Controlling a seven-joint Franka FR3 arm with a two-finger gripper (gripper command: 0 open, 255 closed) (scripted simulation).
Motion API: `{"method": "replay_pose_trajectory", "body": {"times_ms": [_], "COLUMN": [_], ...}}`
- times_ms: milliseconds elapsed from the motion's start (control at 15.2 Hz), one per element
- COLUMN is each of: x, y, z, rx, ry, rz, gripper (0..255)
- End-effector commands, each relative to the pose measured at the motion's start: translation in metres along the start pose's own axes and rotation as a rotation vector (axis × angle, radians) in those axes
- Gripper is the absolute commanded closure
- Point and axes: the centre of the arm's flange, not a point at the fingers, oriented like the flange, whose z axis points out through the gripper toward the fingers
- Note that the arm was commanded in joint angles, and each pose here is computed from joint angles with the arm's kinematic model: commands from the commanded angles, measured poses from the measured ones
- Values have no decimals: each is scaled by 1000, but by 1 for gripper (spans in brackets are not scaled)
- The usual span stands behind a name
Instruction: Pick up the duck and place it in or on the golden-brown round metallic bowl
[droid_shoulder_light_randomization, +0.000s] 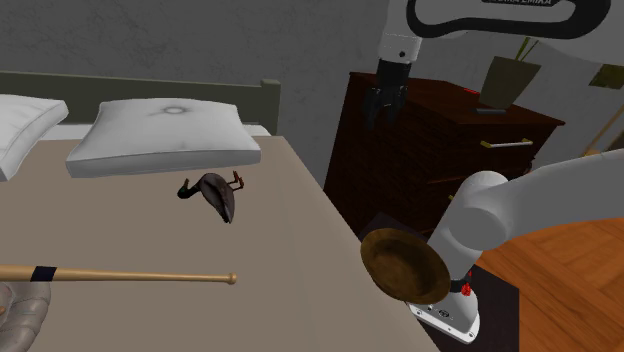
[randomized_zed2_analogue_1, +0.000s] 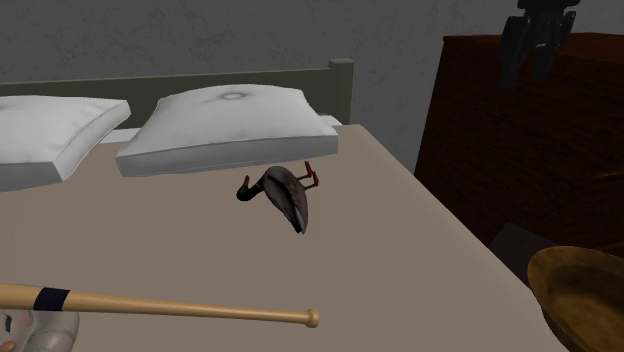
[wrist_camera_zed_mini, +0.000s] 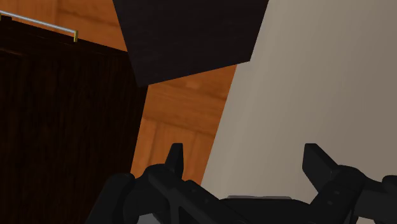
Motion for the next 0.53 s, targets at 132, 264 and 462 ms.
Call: {"method": "replay_pose_trajectory", "body": {"times_ms": [132, 264, 462], "x": [14, 27, 46], "y": [-24, -49, -86], "z": [3, 6, 11], "rx": [-9, -17, -30], "ry": [-7, -13, -23], "rz": [-23, -46, -81], "gripper": [0, 0, 0]}}
